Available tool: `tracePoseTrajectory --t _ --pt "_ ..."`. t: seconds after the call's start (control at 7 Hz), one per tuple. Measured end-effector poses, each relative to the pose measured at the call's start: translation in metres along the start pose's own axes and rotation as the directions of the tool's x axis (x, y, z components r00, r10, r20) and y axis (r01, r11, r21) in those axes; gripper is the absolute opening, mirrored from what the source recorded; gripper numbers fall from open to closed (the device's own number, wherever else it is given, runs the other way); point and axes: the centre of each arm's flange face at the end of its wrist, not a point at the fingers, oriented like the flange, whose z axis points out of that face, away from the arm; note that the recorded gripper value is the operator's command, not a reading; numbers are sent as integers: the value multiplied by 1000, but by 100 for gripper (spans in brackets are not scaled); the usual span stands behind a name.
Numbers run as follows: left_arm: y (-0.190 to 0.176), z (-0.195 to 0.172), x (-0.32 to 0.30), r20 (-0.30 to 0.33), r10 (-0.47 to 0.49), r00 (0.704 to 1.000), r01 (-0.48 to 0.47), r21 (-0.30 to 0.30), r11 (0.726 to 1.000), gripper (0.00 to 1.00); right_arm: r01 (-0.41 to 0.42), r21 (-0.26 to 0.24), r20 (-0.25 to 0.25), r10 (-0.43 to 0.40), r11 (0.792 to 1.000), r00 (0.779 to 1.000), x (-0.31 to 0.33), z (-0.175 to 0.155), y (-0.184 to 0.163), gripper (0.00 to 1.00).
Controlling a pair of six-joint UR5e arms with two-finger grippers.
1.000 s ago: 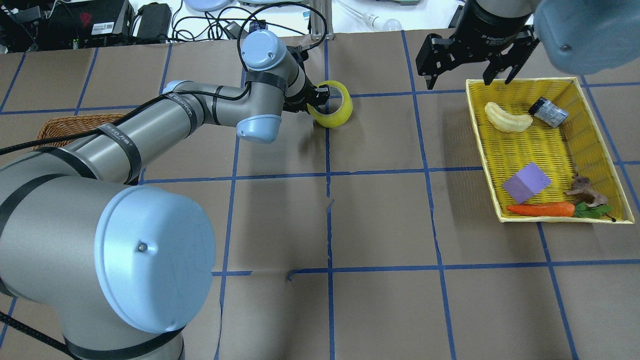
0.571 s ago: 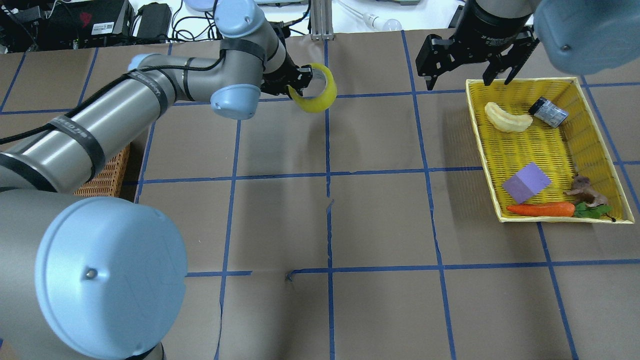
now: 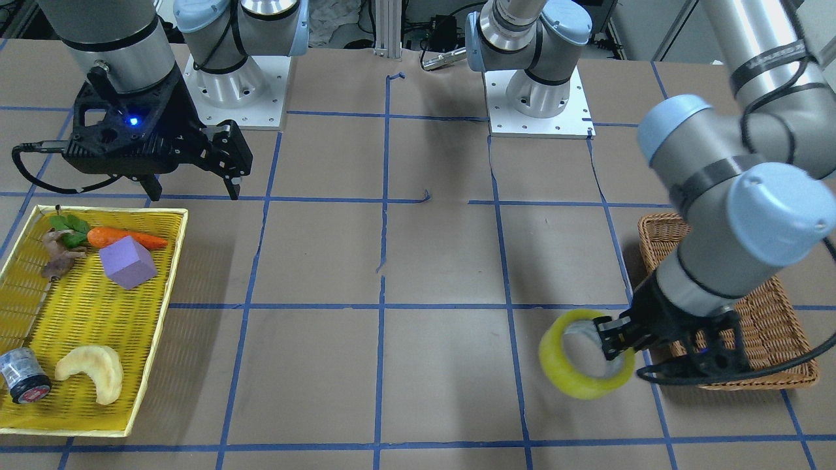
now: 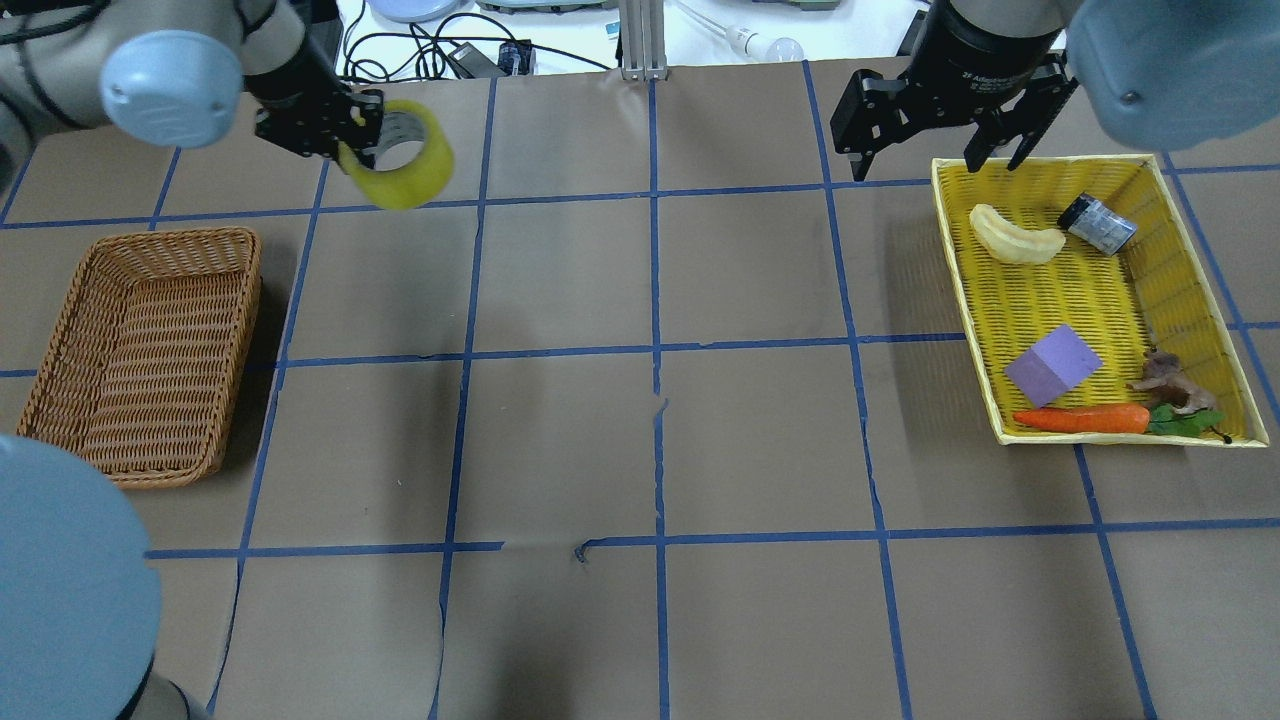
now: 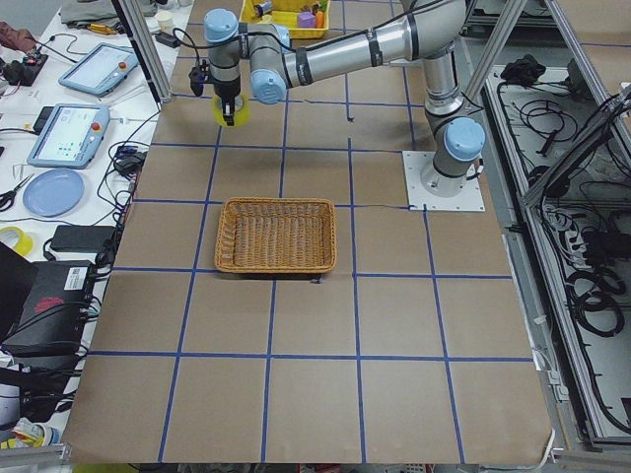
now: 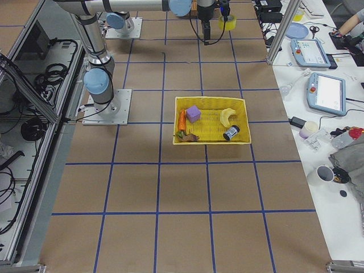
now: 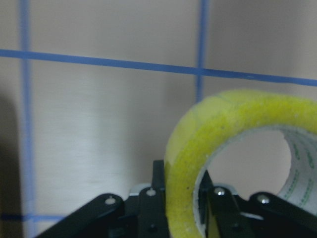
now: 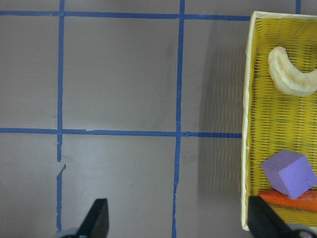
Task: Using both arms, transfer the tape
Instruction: 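Carry the tape roll with the left gripper over the wicker basket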
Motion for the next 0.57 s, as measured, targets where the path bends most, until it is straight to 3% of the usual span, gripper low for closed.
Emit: tracePoseTrajectory --t 0.29,0.57 --pt "24 -10 -130 17 35 999 -34 -54 998 0 -1 -1 1 1 1000 1000 0 1 0 100" --pt "58 17 -235 -7 65 998 -65 -102 993 0 -1 0 1 1 1000 1000 0 1 0 100"
